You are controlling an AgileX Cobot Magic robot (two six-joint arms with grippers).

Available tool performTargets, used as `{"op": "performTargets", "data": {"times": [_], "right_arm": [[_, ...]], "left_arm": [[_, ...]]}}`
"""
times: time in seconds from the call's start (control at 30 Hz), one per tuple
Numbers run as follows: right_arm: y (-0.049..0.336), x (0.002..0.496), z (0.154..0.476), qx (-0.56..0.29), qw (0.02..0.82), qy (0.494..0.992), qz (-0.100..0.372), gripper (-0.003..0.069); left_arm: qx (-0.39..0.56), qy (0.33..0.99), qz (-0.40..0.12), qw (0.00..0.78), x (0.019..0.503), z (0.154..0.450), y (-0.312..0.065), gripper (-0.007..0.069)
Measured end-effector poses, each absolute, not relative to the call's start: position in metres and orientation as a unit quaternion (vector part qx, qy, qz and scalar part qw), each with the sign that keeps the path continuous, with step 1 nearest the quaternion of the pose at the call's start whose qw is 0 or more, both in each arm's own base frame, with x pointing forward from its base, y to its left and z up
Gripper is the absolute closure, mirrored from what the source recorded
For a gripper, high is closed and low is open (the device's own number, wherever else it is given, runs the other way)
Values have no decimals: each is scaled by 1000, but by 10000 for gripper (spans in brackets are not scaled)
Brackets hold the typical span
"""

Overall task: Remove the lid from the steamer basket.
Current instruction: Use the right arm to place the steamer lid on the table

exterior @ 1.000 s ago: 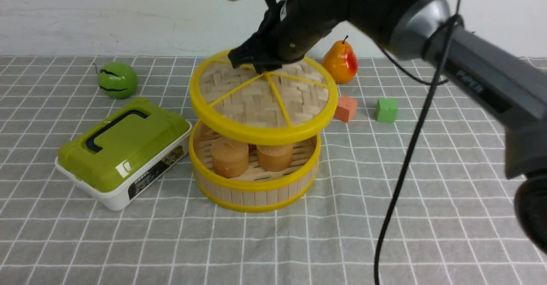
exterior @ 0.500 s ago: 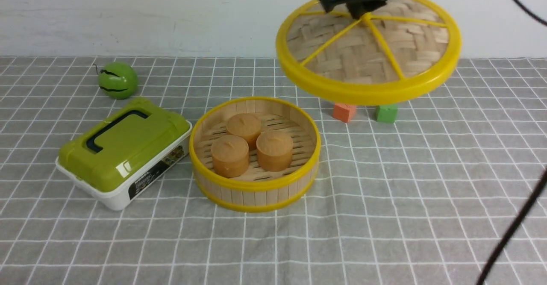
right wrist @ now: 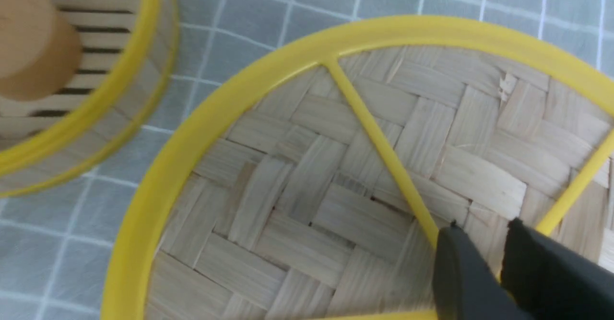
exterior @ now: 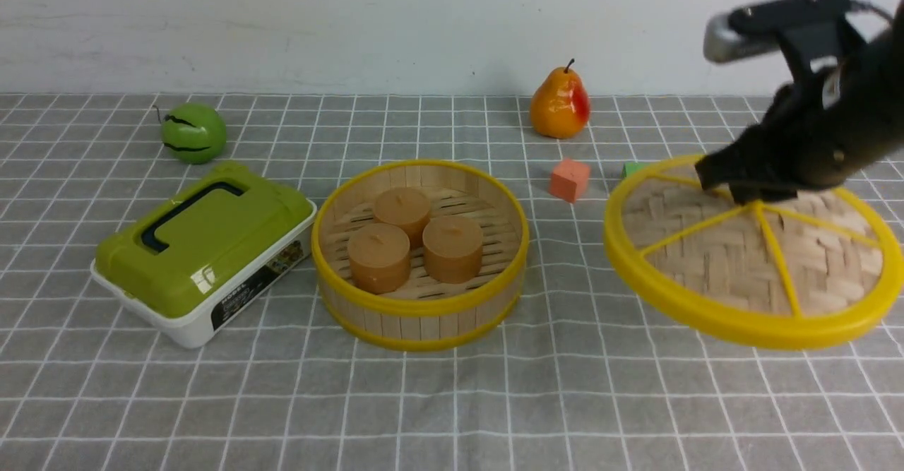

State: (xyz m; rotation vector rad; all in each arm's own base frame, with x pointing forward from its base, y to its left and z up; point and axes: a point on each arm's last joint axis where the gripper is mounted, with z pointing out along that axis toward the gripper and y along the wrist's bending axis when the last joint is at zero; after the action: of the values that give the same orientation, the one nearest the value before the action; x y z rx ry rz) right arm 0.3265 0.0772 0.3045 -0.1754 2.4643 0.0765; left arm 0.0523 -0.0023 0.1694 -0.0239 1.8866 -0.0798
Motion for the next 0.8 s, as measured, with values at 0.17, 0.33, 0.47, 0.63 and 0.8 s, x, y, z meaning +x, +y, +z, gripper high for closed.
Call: {"op": "performTargets", "data": {"times": [0.17, 0.33, 0.47, 0.63, 0.8], "right_arm": [[63, 340, 260, -37, 341, 939, 32, 575], [67, 358, 250, -38, 397, 916, 46, 575], [69, 366, 238, -40, 403, 913, 48, 575], [70, 373, 214, -41, 372, 926, 44, 562], [71, 377, 197, -37, 354, 933, 43, 461]], "left_arm": [[-10, 809, -34, 586, 52, 169, -2, 386], [-10, 809, -34, 586, 52, 169, -2, 386], [-10, 809, -34, 586, 52, 169, -2, 386], [-10, 809, -34, 586, 52, 169, -2, 386], [-10, 809, -34, 586, 52, 169, -2, 386]]}}
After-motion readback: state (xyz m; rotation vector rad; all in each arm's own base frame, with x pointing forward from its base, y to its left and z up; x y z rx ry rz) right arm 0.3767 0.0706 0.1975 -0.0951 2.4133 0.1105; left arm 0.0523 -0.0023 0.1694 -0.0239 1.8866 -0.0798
